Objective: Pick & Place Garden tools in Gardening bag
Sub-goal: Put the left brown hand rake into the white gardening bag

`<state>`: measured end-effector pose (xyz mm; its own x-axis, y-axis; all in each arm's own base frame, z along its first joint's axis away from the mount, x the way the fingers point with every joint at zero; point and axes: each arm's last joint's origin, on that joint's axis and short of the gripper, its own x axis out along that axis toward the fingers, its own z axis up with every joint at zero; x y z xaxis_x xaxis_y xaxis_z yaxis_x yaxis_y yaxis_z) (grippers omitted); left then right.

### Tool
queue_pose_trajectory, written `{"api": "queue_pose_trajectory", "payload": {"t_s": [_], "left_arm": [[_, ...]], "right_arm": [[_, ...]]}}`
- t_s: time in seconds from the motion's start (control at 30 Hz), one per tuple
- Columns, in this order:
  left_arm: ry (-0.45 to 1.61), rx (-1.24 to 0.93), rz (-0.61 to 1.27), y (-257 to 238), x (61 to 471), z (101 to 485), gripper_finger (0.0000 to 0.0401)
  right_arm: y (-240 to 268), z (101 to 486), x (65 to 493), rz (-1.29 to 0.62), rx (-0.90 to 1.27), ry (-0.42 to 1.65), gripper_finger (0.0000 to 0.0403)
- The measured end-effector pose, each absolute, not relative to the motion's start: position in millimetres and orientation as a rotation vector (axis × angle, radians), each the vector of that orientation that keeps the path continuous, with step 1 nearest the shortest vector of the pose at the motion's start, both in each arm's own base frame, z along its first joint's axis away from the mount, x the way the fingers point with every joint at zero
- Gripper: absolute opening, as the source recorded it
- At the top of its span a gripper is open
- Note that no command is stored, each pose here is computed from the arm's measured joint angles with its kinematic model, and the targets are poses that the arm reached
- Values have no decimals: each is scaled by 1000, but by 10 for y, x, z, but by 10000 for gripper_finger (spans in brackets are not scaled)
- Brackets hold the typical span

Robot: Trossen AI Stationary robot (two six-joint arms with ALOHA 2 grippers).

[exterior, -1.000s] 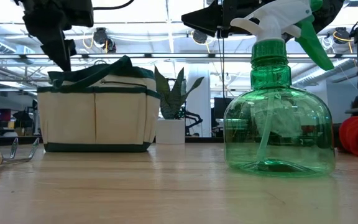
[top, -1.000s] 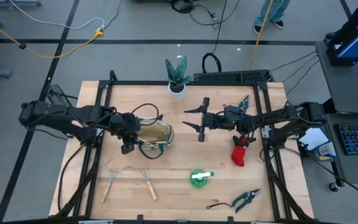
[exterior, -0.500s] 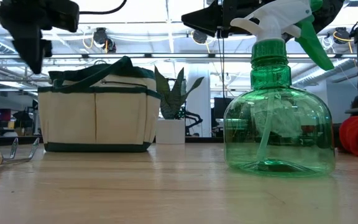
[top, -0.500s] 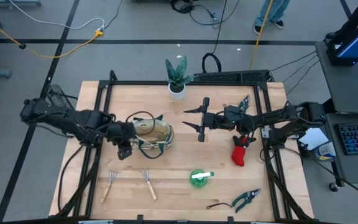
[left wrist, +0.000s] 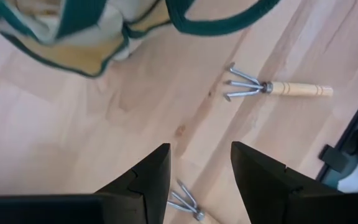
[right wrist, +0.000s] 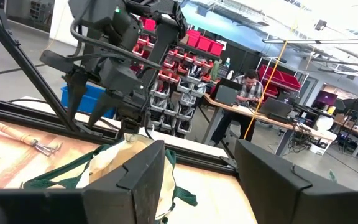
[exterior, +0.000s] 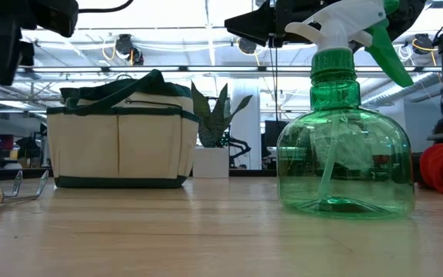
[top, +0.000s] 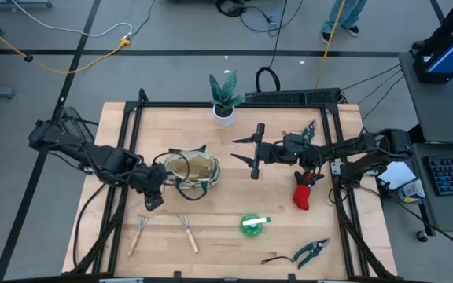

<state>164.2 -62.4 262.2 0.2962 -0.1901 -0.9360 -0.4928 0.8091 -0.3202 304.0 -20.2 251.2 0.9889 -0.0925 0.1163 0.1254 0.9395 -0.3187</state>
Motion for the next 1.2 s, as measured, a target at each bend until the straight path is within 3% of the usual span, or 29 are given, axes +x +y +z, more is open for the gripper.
{"api": "queue_pose_trajectory", "payload": {"t_s": [1.2], "left_arm": [[1419, -888, 472, -1181, 1187, 2379, 175]], "right_arm": [[-202, 2500, 3041, -109, -331, -88, 194]]}}
